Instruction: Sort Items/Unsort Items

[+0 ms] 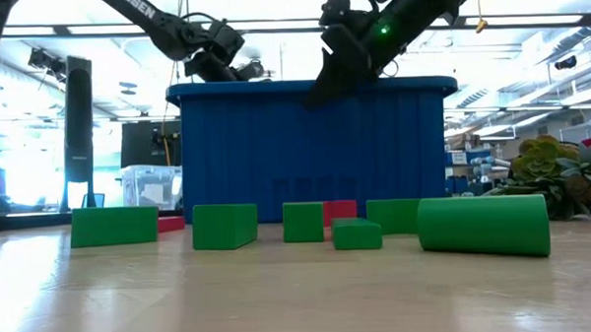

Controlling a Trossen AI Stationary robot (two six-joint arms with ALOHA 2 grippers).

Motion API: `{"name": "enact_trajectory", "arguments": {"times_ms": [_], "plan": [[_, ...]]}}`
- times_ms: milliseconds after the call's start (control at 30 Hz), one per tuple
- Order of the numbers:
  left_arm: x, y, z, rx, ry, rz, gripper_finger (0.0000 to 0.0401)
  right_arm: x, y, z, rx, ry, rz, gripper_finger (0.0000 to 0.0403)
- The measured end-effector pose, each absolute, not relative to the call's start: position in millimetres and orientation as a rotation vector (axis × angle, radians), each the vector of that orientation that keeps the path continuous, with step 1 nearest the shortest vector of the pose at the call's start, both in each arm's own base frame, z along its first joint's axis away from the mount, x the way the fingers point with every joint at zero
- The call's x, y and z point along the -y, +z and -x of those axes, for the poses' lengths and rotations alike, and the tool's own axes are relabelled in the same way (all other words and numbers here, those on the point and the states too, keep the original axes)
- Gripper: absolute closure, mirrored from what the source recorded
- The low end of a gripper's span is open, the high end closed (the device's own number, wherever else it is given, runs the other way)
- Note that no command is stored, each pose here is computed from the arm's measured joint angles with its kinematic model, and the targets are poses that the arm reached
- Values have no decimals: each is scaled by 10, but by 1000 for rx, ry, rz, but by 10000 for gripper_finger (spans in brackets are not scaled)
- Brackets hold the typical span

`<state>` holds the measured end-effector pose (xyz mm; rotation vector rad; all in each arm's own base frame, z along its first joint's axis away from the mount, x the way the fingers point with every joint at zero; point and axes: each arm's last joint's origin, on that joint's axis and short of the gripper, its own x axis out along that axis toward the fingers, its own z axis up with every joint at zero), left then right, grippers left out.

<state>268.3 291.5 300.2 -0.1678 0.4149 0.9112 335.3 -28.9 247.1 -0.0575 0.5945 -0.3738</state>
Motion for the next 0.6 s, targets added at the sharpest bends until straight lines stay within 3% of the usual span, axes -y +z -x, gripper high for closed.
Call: {"name": "enact_trajectory", "arguments": {"times_ms": [300,433,600], "plan": [[-2474,3638,-2400,-347,863,63,197,277,2527,-3315,-583,-369,60,98],[-2095,3962,-2245,-320,838,-6,189,269,2657,-3260,-533,-375,56,98],[-1531,4039,-2089,-440,715,-19,188,187,2835,-3174,-459,-372,16,98]]}}
